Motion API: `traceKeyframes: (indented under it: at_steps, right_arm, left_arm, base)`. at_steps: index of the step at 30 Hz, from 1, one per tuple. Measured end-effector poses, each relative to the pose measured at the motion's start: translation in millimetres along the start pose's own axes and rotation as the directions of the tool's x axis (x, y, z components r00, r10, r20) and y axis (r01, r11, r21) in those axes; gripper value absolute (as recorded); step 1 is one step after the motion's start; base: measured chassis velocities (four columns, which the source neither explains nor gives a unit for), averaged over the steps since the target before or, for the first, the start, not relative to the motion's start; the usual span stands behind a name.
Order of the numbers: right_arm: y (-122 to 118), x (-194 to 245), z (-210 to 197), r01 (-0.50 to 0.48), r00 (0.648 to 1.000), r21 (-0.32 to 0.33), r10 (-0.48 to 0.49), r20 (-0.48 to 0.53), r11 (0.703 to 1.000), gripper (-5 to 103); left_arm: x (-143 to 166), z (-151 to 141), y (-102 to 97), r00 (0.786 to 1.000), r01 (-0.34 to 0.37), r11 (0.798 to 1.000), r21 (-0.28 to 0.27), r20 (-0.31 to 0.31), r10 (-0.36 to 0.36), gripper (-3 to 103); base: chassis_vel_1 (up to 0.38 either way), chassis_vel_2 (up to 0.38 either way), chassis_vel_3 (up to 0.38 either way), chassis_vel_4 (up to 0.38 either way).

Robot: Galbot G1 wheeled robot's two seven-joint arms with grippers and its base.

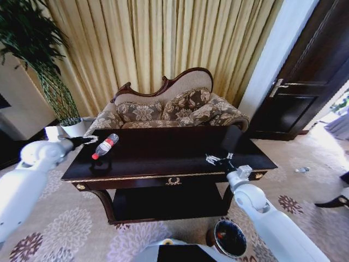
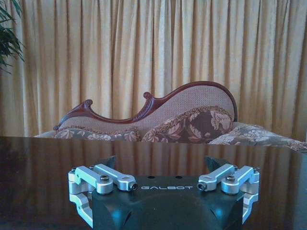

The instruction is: Move to the front of the table and place the trash on the table into the trash bin.

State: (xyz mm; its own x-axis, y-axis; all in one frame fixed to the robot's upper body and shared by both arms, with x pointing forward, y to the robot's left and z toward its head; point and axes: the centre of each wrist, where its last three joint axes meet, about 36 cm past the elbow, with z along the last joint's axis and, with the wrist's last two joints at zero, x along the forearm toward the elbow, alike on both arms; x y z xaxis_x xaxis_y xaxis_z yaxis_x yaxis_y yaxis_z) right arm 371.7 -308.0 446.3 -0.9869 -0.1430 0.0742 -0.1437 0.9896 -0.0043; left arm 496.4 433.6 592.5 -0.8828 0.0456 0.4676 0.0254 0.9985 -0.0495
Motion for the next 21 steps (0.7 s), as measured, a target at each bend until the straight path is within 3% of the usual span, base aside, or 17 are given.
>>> traceKeyframes:
  at_steps: [7,21]
  right_arm:
    - [-1.2,-2.3,4.5,-0.008,1.0,-0.006,0.008,0.004,1.0,100]
    - [4.7,-8.7,13.1,0.011,1.0,-0.003,-0.011,-0.005,1.0,100]
  left_arm:
    - [5.5,17.9,-18.1,0.999,-0.027,0.999,-0.024,-0.029,0.026,100]
    - [24.9,39.0,1.7,0.999,-0.013,1.0,-0.009,-0.046,0.013,100]
  base:
    - [0.0,0.0,0.0,0.0]
    - [0.0,0.0,0.0,0.0]
